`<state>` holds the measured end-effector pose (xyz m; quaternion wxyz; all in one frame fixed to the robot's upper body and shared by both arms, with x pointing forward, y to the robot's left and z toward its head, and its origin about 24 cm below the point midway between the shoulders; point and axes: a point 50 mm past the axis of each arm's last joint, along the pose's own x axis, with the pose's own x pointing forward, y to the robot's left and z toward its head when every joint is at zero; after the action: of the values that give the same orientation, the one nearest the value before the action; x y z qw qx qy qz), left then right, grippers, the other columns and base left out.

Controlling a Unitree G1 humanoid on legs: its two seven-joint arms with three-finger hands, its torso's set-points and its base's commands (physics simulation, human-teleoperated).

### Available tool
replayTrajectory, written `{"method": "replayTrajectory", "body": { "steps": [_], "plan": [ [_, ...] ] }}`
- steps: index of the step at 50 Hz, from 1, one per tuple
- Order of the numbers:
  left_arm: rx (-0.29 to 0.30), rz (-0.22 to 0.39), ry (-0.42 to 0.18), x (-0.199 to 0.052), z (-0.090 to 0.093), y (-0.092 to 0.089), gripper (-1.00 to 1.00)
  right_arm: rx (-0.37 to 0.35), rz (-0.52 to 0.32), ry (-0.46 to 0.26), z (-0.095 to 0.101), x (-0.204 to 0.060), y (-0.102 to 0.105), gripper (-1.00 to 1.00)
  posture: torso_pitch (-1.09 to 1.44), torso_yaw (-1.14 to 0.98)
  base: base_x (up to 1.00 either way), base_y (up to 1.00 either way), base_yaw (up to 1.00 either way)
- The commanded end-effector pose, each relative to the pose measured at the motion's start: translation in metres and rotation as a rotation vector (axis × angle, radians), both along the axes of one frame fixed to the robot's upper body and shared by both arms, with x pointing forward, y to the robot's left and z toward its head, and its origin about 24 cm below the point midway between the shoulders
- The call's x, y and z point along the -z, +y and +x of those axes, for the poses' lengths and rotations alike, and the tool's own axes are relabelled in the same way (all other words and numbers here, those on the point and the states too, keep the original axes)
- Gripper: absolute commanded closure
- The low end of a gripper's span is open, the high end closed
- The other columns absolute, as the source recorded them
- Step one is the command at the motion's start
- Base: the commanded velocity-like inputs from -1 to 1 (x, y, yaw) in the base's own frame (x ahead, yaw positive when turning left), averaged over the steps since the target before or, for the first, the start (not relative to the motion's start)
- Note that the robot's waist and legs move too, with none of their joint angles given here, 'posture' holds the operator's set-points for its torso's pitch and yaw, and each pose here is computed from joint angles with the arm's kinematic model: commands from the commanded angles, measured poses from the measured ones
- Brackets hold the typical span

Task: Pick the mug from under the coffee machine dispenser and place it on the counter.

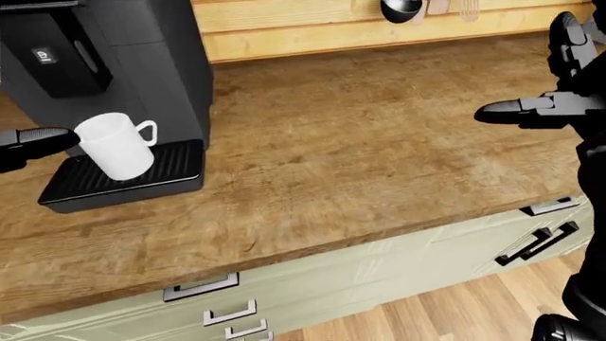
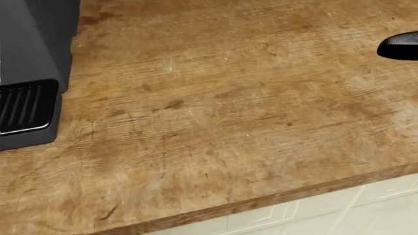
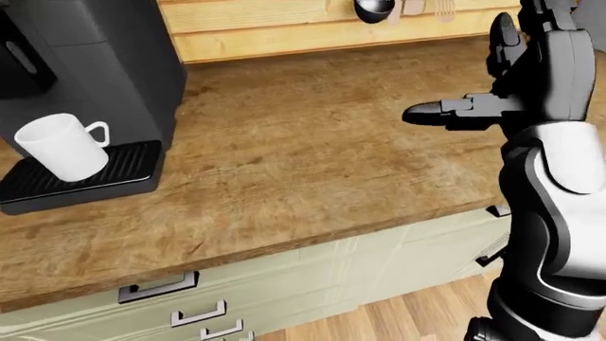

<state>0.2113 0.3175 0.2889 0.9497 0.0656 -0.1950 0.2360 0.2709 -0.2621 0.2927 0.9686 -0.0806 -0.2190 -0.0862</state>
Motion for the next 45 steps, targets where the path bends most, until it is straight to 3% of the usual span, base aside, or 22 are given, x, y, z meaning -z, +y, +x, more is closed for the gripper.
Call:
{"method": "replayTrajectory", "body": {
  "steps": [1, 2, 7, 10, 13, 15, 31, 32, 34, 43, 45],
  "plan": [
    [-0.016, 0.052, -0.089, -0.017, -0.01, -0.002, -1.0, 0.012, -0.035, -0.107, -0.01, -0.02, 0.002, -1.0, 0.0, 0.0, 0.0, 0.0, 0.0],
    [-0.017, 0.052, -0.088, -0.017, -0.01, -0.002, -1.0, 0.042, -0.055, -0.118, -0.01, -0.02, 0.001, -1.0, 0.0, 0.0, 0.0, 0.0, 0.0],
    [-0.02, 0.052, -0.09, -0.018, -0.011, -0.001, -1.0, 0.034, -0.014, -0.12, -0.009, -0.019, -0.001, -1.0, 0.0, 0.0, 0.0, 0.0, 0.0],
    [-0.019, 0.053, -0.089, -0.017, -0.011, -0.001, -1.0, 0.038, -0.042, -0.106, -0.007, -0.015, -0.001, -1.0, 0.0, 0.0, 0.0, 0.0, 0.0],
    [-0.018, 0.053, -0.089, -0.018, -0.01, -0.002, -1.0, -0.003, -0.036, -0.076, -0.008, -0.012, 0.001, -1.0, 0.0, 0.0, 0.0, 0.0, 0.0],
    [-0.018, 0.053, -0.09, -0.018, -0.01, -0.002, -1.0, 0.02, -0.063, -0.095, -0.009, -0.014, 0.002, -1.0, 0.0, 0.0, 0.0, 0.0, 0.07],
    [-0.016, 0.055, -0.09, -0.019, -0.01, -0.002, -1.0, 0.012, -0.106, -0.091, -0.011, -0.009, 0.006, -1.0, 0.0, 0.0, 0.0, 0.0, 1.0],
    [-0.016, 0.055, -0.089, -0.018, -0.01, -0.003, -1.0, 0.025, -0.105, -0.092, -0.01, -0.008, 0.005, -1.0, 0.0, 0.0, 0.0, 0.0, 1.0],
    [-0.015, 0.056, -0.088, -0.018, -0.01, -0.003, -1.0, 0.078, -0.074, -0.023, -0.005, -0.001, 0.001, -1.0, 0.0, 0.0, 0.0, 0.0, 0.5],
    [-0.013, 0.054, -0.088, -0.018, -0.01, -0.004, -1.0, 0.104, -0.04, -0.024, -0.004, -0.009, 0.001, -1.0, 0.0, 0.0, 0.0, 0.0, 0.0],
    [-0.011, 0.054, -0.087, -0.017, -0.009, -0.004, -1.0, 0.119, -0.073, -0.061, -0.005, -0.01, 0.002, -1.0, 0.0, 0.0, 0.0, 0.0, 0.0]
  ]
}}
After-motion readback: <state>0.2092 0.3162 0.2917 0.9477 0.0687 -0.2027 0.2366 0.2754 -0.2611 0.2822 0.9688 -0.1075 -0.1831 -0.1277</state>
